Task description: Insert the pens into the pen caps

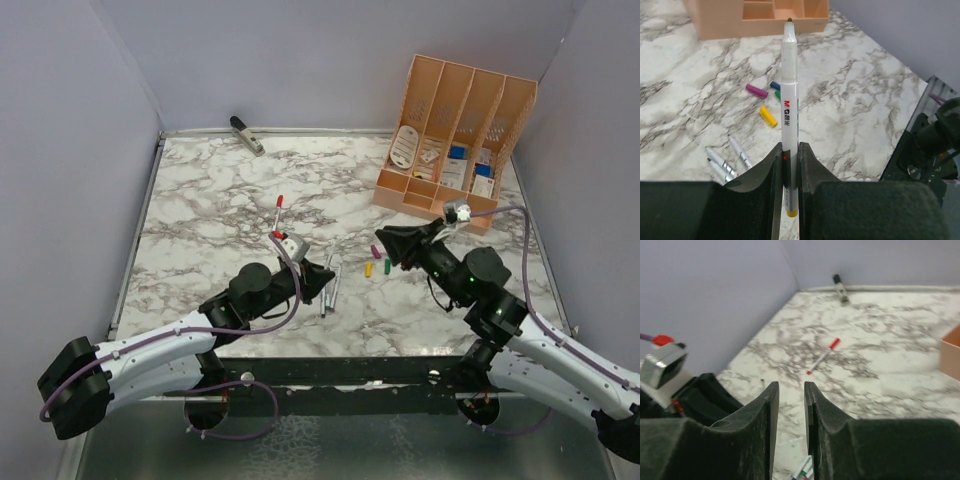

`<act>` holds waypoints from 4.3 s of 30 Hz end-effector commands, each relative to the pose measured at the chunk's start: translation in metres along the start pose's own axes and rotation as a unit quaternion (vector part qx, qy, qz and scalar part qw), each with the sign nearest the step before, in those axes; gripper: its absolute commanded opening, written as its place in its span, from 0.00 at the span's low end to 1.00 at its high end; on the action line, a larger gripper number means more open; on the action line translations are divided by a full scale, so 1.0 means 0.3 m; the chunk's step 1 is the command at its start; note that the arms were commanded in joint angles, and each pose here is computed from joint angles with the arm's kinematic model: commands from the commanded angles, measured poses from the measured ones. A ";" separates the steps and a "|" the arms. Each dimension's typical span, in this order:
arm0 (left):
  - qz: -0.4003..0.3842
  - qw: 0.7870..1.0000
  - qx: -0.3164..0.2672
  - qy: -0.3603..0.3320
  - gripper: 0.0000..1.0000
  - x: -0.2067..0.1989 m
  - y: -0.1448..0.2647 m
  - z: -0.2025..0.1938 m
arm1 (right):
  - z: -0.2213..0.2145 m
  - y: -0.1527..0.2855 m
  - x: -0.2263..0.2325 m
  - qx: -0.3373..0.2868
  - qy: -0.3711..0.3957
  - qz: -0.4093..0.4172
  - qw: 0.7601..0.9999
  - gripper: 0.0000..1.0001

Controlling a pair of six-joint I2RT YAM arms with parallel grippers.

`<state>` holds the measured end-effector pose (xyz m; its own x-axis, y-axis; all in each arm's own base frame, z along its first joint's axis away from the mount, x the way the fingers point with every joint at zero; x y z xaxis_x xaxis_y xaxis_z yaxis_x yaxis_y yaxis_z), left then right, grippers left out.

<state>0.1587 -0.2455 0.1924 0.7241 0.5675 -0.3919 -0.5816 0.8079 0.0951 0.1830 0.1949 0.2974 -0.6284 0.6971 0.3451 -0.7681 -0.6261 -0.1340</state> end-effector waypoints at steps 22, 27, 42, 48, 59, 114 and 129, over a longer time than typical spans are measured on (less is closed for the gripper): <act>0.075 0.994 0.073 0.028 0.00 0.104 0.047 -0.113 | -0.552 -0.084 -0.241 0.351 0.046 -0.221 0.909 0.40; 0.070 0.994 0.074 0.028 0.00 0.102 0.043 -0.114 | -0.578 -0.106 -0.259 0.355 0.047 -0.243 0.901 0.43; 0.062 0.995 0.078 0.027 0.00 0.095 0.027 -0.114 | -0.652 -0.138 -0.295 0.370 0.054 -0.269 0.887 0.43; 0.061 0.995 0.079 0.027 0.00 0.095 0.028 -0.116 | -0.670 -0.154 -0.304 0.372 0.057 -0.280 0.883 0.43; 0.058 0.995 0.081 0.027 0.00 0.090 0.025 -0.114 | -0.712 -0.155 -0.350 0.379 0.053 -0.308 0.871 0.43; -0.070 0.997 0.034 -0.008 0.00 -0.018 -0.001 -0.034 | -0.163 -0.288 -0.167 0.090 0.018 -0.161 0.983 0.01; -0.207 0.977 -0.044 0.017 0.00 -0.152 -0.014 0.065 | 0.126 -0.118 0.057 -0.205 -0.028 0.106 0.973 0.01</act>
<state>0.1425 -0.2648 0.2061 0.8571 0.3031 -0.4167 -0.3520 0.9350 -0.0440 0.2323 0.2152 0.3093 -0.6168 0.6891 0.3805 -0.7863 -0.5164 -0.3393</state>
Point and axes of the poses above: each gripper's point midway between its finger pads, its own y axis back along the fingers, its own x axis along the line the jaws close on, z = x × y, the point moved 5 cm from there along y, back along the fingers, and after that the axes turned 3 degrees about y, right-handed, at the moved point
